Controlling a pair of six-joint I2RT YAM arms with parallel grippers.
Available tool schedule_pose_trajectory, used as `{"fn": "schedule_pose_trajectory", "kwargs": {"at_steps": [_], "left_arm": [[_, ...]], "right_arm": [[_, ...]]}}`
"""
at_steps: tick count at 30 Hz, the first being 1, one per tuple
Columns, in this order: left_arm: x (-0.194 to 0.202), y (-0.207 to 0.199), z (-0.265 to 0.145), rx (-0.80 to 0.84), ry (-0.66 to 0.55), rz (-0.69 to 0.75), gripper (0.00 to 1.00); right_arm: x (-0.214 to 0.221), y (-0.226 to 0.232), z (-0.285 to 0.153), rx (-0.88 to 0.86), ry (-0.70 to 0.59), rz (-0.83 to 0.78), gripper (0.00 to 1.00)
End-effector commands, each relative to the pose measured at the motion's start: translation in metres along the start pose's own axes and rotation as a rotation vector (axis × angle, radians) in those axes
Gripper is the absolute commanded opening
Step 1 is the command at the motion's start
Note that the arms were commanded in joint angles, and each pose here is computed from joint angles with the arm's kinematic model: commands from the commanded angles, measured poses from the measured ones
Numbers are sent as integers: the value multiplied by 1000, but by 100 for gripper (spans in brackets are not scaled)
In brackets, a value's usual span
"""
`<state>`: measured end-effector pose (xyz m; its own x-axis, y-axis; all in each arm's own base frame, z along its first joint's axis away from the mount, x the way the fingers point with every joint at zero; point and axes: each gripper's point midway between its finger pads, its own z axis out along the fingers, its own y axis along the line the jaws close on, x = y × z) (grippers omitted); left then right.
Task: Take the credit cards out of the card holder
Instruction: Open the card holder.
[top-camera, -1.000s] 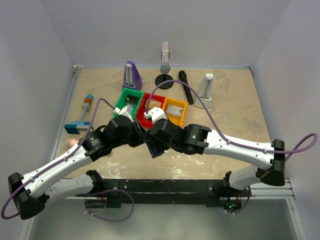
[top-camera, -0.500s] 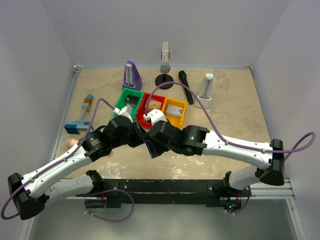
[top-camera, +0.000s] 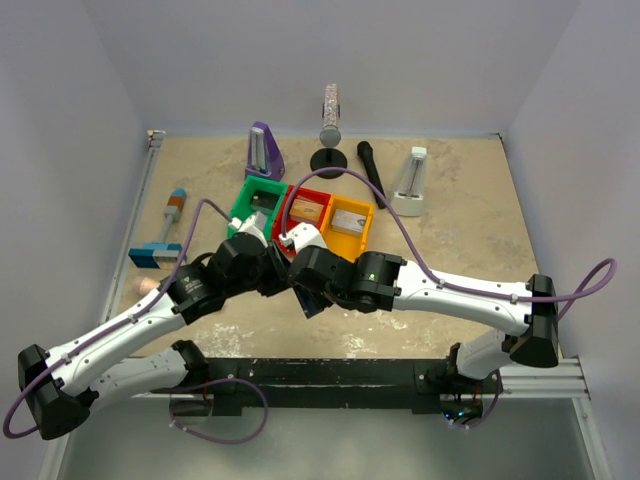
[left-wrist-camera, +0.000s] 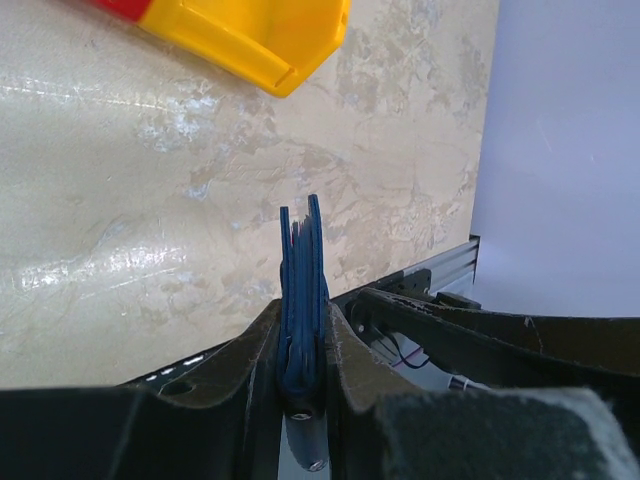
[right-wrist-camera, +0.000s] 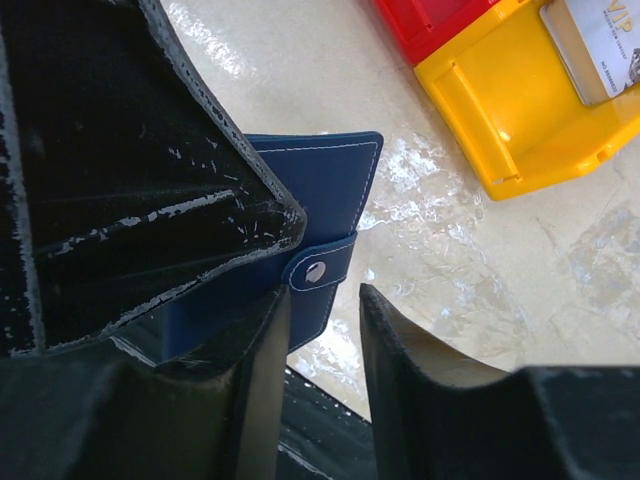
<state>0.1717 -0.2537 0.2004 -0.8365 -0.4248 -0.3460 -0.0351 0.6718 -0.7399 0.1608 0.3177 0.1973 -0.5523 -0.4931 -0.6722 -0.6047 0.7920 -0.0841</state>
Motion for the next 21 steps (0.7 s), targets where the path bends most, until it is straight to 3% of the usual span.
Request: {"fn": "schedule_pose_trajectory", "kwargs": {"at_steps": [1,21], "left_arm": [[1,-40,-11,168,29,-16,0],[2,-38,-12,177,24,-1,0]], "right_arm": [[-10,-14,-3,68,-30,12,34],[-8,-24,-6,75,-40,26,0]]}}
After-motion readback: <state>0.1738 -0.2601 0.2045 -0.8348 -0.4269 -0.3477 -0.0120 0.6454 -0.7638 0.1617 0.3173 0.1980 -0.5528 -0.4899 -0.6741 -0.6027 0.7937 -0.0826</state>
